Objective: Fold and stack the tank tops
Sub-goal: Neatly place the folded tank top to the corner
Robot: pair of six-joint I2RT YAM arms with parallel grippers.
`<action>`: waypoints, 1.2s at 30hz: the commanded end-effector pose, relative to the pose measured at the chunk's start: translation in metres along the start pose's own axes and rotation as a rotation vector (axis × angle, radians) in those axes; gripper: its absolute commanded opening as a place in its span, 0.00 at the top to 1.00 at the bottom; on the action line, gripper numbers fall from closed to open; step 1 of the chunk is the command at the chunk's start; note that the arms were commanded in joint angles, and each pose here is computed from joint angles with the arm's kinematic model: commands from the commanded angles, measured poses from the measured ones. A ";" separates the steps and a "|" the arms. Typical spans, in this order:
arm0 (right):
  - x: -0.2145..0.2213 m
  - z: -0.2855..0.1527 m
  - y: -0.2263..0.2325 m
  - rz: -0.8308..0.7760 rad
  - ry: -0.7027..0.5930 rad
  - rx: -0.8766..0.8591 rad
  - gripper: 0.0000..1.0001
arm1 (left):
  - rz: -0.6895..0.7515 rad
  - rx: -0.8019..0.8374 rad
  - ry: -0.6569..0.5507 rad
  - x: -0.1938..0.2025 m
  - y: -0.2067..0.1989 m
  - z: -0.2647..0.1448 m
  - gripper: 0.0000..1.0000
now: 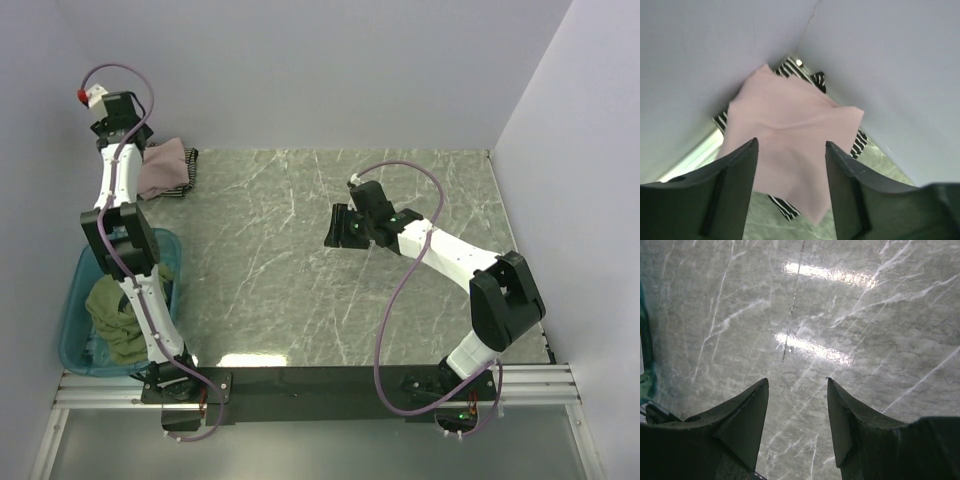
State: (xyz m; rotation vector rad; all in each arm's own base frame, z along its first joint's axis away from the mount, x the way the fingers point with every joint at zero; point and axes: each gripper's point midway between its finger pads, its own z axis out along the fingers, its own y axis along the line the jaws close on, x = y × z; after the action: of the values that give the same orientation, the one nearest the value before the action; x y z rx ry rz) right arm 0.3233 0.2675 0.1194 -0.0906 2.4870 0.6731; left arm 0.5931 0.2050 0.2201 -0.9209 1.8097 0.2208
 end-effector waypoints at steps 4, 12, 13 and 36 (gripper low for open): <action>-0.009 -0.009 0.016 -0.020 -0.048 -0.068 0.43 | -0.037 -0.181 0.064 0.049 0.038 0.009 0.48; -0.001 -0.013 0.012 -0.015 -0.047 -0.069 0.43 | -0.107 -0.219 0.277 0.131 0.067 0.037 0.60; 0.000 -0.014 0.012 -0.017 -0.048 -0.067 0.43 | -0.105 -0.215 0.285 0.135 0.067 0.037 0.61; -0.051 -0.088 0.000 0.037 -0.323 -0.026 0.37 | -0.006 0.364 0.247 0.087 -0.079 -0.198 0.33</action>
State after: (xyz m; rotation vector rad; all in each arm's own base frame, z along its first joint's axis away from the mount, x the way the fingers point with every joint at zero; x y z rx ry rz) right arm 0.3119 0.2395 0.1810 -0.0296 2.2788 0.7067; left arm 0.5200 0.0726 0.2246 -0.8821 1.9751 -0.1043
